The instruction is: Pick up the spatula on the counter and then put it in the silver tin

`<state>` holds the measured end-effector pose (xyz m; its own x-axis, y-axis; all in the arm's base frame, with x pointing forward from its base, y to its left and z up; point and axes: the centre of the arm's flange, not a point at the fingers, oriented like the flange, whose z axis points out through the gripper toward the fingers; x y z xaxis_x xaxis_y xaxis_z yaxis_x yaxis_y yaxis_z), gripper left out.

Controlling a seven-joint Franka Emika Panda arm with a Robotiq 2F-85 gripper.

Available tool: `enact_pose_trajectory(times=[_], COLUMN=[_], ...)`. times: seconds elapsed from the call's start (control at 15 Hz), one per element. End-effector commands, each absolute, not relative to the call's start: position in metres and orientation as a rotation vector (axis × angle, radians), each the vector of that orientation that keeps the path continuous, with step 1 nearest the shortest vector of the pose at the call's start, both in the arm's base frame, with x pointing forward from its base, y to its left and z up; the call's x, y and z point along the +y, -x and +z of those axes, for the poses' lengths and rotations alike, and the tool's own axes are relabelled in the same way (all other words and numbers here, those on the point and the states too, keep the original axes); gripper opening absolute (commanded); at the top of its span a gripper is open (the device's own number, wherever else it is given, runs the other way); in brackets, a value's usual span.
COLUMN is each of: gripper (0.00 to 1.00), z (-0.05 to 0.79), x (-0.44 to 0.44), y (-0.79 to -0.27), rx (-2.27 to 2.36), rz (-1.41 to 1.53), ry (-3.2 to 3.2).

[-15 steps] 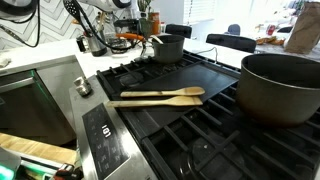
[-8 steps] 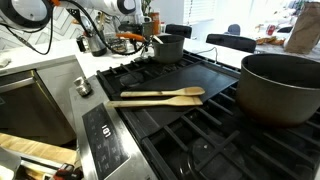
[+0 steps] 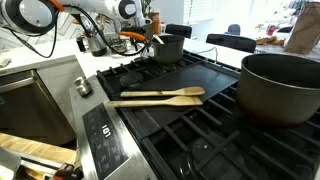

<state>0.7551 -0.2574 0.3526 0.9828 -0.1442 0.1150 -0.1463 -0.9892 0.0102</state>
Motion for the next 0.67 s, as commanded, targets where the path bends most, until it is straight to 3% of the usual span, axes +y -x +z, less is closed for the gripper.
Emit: enact_pose_trajectory(times=[0.0, 0.6], gripper=[0.72, 0.05], z=[0.3388, 0.3418], x=[-0.2627, -0.2582], y=[-0.7667, -0.7646], rx=[-0.159, -0.113], rz=[0.218, 0.215], ry=[-3.122, -3.132])
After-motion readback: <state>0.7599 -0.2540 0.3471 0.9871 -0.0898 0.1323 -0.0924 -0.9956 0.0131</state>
